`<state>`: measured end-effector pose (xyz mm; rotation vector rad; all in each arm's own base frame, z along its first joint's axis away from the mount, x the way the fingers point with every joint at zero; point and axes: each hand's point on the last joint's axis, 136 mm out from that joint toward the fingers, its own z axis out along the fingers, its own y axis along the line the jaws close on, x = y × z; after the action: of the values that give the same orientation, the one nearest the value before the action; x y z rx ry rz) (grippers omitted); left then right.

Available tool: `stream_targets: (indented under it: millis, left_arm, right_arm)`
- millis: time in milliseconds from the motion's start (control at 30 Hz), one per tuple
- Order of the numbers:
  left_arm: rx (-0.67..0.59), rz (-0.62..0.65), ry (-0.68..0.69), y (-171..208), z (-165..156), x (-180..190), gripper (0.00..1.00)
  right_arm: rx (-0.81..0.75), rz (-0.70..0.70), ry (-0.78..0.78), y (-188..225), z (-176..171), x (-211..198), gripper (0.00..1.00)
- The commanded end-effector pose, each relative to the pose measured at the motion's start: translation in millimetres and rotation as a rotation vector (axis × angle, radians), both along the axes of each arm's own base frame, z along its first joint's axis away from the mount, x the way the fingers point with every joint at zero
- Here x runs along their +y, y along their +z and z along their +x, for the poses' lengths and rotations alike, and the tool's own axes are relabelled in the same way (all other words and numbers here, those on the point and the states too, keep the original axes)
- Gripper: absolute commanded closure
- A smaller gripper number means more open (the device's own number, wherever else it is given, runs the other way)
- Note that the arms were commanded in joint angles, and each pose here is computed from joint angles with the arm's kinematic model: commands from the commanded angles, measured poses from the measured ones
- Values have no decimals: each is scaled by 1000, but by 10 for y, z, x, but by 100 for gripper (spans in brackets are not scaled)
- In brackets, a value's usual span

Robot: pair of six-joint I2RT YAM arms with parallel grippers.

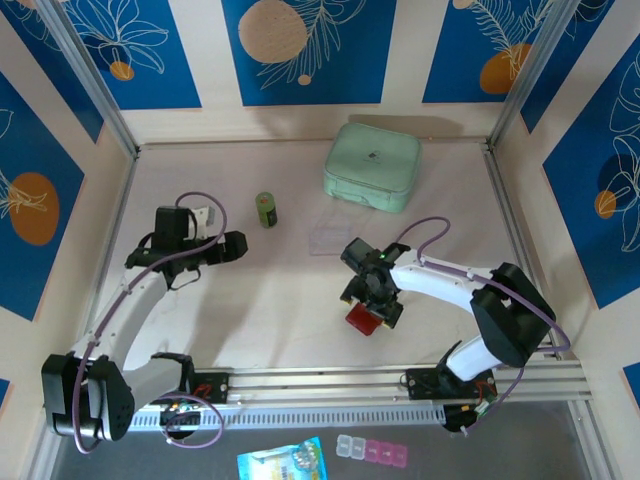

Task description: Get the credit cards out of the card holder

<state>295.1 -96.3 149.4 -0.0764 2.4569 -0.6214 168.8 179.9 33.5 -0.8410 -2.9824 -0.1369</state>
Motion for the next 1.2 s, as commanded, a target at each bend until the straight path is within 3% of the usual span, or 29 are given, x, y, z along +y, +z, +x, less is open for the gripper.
stream_targets:
  millis: [0, 467, 733, 1000, 1167]
  left_arm:
    - [-8, -50, -8, 32, -36, -85, 0]
    - [4, -68, -4, -50, -48, -114, 0]
    - [8, -71, -1, -58, -63, -120, 0]
    - [57, -97, -11, -141, -157, -227, 0]
    - [101, -102, -10, -251, -278, -313, 2]
  right_arm:
    - [18, -37, -30, -71, -23, -92, 8]
    - [49, 2, -40, -237, 29, -60, 10]
    - [32, -11, -16, -179, 48, -31, 21]
    - [-17, 6, 55, -17, 198, 151, 23]
    - [-64, 39, 197, 64, 358, 435, 25]
